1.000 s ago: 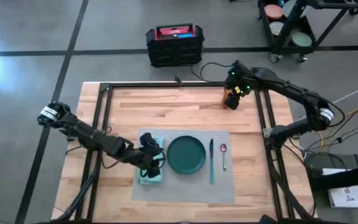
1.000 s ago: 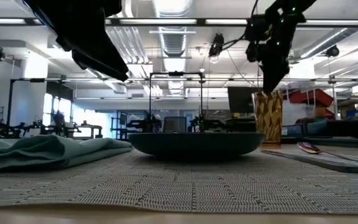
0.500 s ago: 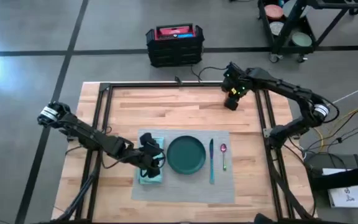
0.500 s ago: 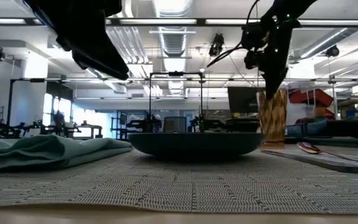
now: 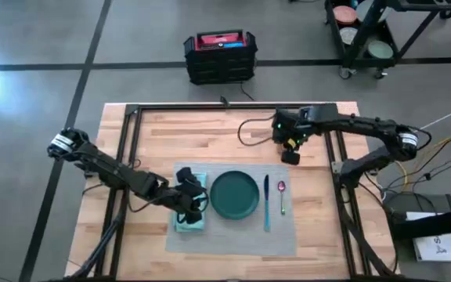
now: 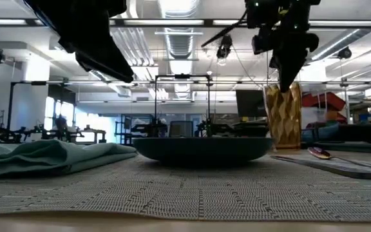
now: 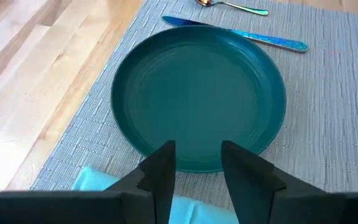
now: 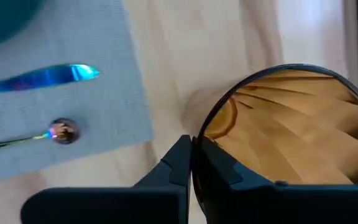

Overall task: Set table place
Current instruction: Move the brown cup to the top right of the gray tablemat

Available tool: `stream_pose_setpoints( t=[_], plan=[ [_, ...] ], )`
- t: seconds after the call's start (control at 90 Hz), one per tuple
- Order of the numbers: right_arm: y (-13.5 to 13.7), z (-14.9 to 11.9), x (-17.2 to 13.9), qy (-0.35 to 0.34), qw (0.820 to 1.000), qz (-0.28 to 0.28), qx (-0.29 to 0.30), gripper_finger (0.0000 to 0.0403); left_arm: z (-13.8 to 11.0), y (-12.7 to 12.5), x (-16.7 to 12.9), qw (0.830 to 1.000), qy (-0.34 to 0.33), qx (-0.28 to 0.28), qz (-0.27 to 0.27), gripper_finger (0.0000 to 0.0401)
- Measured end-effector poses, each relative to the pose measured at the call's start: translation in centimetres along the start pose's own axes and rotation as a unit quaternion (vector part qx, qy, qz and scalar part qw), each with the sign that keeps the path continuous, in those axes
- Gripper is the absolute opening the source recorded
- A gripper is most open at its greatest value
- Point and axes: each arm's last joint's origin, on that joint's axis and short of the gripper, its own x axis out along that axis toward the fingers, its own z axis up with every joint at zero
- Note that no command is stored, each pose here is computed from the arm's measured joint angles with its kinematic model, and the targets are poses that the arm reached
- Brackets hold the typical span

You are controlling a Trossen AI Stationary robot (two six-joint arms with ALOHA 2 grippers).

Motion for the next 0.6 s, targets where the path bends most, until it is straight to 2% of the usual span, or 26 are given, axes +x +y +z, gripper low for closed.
stream_pose_setpoints(
  t=[0.322,0.444,0.6],
  plan=[
    [0.6,0.4,0.3,-0.023,1.000,0.001,-0.004,0.0001,0.0,0.0,0.0,1.000,-0.001,-0.002,-0.001,0.0114],
    [0.8,0.7,0.7,-0.030,0.999,0.034,-0.013,0.0000,0.0,0.0,0.0,1.000,-0.001,-0.003,-0.001,0.0114],
    [0.8,0.9,1.0,-0.027,0.999,0.038,-0.013,0.0000,0.0,0.0,0.0,1.000,-0.001,-0.003,-0.001,0.0114]
  ],
)
